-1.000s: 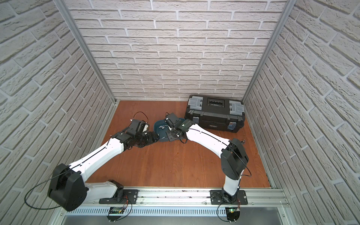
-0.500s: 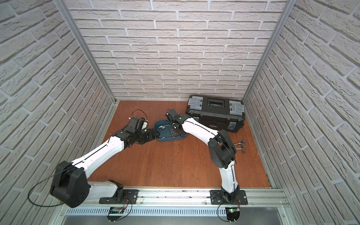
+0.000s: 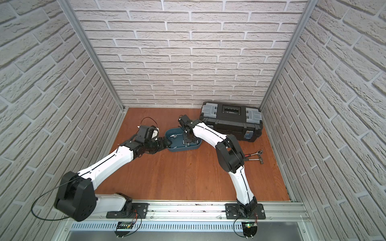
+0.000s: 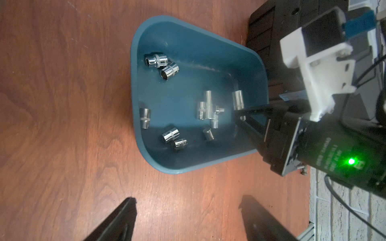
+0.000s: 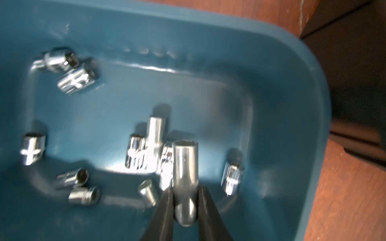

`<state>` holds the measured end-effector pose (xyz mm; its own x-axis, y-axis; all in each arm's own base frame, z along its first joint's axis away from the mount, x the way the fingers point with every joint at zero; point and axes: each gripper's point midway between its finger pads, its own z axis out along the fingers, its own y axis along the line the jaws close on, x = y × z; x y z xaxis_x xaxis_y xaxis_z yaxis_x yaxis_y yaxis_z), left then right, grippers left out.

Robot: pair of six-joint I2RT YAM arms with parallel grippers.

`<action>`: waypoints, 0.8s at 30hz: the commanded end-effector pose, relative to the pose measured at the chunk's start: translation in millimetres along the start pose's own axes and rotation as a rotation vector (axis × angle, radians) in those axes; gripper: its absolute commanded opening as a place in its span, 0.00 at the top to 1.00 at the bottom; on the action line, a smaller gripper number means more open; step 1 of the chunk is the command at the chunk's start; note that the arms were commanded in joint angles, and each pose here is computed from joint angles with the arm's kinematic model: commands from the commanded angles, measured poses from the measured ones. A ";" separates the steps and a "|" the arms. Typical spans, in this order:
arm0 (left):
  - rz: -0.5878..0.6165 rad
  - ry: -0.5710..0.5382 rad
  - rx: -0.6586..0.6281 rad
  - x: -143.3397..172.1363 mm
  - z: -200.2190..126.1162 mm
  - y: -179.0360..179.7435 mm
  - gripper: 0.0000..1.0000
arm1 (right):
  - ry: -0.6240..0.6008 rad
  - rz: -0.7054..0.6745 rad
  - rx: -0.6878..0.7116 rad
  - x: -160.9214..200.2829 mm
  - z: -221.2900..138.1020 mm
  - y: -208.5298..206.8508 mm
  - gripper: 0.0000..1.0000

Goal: Put the socket on the desktop into the storage box
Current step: Place the socket head in the storage box.

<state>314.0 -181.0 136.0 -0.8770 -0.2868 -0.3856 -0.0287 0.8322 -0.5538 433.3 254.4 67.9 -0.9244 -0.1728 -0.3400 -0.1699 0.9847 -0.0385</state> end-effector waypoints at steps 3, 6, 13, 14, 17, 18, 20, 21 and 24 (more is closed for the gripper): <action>0.003 -0.027 0.015 -1.6 -5.7 1.7 0.17 | -0.013 0.031 0.020 -14.3 4.5 -3.2 0.92; -0.003 -0.027 0.009 1.1 -6.5 5.2 0.17 | -0.010 0.034 0.023 -17.2 8.9 -2.5 0.92; -0.020 -0.024 -0.004 11.7 -8.3 14.8 0.17 | -0.020 0.075 0.028 -23.4 17.7 -1.6 0.90; -0.021 -0.023 -0.005 13.1 -9.2 15.9 0.17 | -0.021 0.077 0.029 -24.8 18.0 -1.3 0.90; -0.024 -0.025 -0.007 15.4 -11.0 18.7 0.17 | -0.020 0.080 0.035 -26.9 20.3 -1.7 0.89; -0.026 -0.024 -0.007 16.2 -11.9 19.5 0.17 | -0.021 0.081 0.035 -27.5 20.3 -1.4 0.88; -0.027 -0.025 -0.007 17.0 -12.7 20.0 0.17 | -0.023 0.084 0.033 -29.0 20.8 -0.8 0.87; -0.027 -0.026 -0.007 16.8 -13.2 19.9 0.17 | -0.024 0.085 0.035 -29.8 20.9 -0.8 0.87; -0.029 -0.024 -0.008 17.6 -14.3 21.2 0.17 | -0.021 0.089 0.038 -30.3 21.8 -0.8 0.87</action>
<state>291.2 -165.6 125.8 -0.8736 -0.3111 -0.3743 -0.0571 0.8292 -0.5560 461.2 261.0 46.3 -0.9361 -0.1126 -0.3332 -0.1043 0.9936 -0.0430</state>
